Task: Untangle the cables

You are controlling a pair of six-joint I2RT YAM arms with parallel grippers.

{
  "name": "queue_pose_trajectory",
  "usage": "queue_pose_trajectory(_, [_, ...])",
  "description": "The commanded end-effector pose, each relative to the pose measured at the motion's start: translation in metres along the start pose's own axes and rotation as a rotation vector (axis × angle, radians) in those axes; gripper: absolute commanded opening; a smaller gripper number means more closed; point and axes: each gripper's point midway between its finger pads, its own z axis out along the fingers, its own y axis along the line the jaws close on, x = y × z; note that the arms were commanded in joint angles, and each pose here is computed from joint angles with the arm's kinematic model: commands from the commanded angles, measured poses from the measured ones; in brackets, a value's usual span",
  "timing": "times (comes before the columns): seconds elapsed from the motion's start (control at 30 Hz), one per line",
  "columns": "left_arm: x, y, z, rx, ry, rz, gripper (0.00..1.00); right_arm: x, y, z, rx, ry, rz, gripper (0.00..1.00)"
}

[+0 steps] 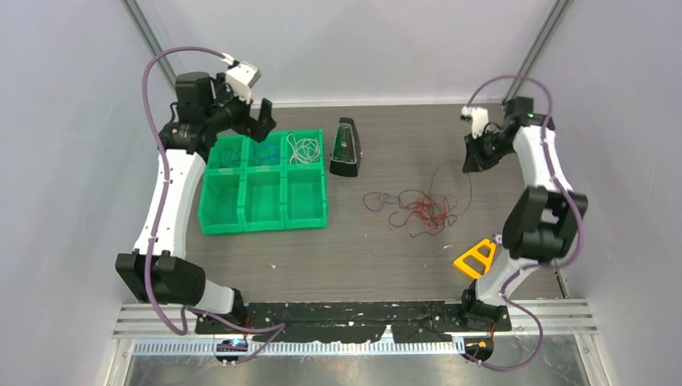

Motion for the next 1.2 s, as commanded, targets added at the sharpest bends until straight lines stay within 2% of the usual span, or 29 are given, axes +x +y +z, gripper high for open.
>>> queue_pose_trajectory(0.0, [-0.072, -0.048, -0.017, 0.097, -0.209, 0.171, 1.00, -0.080, 0.079, -0.112, -0.086, -0.397, -0.120, 0.05])
queue_pose_trajectory(0.1, [-0.095, -0.088, -0.015, 0.204, -0.268, 0.170, 1.00, -0.107, 0.108, -0.156, -0.094, -0.547, -0.147, 0.05])
queue_pose_trajectory(0.3, [-0.128, -0.195, -0.008, 0.524, -0.343, 0.124, 1.00, -0.164, 0.163, -0.234, -0.185, -0.846, -0.116, 0.05])
queue_pose_trajectory(0.47, [-0.103, -0.280, 0.012, 0.740, -0.330, 0.214, 1.00, -0.197, 0.201, -0.291, -0.247, -1.048, -0.142, 0.05])
queue_pose_trajectory(0.67, [-0.078, -0.338, 0.052, 0.850, -0.365, 0.249, 1.00, -0.207, 0.233, -0.337, -0.316, -1.151, -0.157, 0.05])
queue_pose_trajectory(0.87, [-0.035, -0.389, 0.080, 0.952, -0.294, 0.224, 0.99, -0.209, 0.249, -0.364, -0.342, -1.213, -0.144, 0.05])
queue_pose_trajectory(0.97, [-0.021, -0.406, 0.090, 0.942, -0.311, 0.221, 0.99, -0.210, 0.253, -0.374, -0.341, -1.233, -0.140, 0.05])
queue_pose_trajectory(1.1, [-0.023, -0.411, 0.113, 0.863, -0.313, 0.187, 0.92, -0.210, 0.257, -0.380, -0.349, -1.245, -0.130, 0.05])
queue_pose_trajectory(1.17, [-0.032, -0.412, 0.120, 0.840, -0.320, 0.162, 0.84, -0.210, 0.258, -0.382, -0.353, -1.246, -0.123, 0.05])
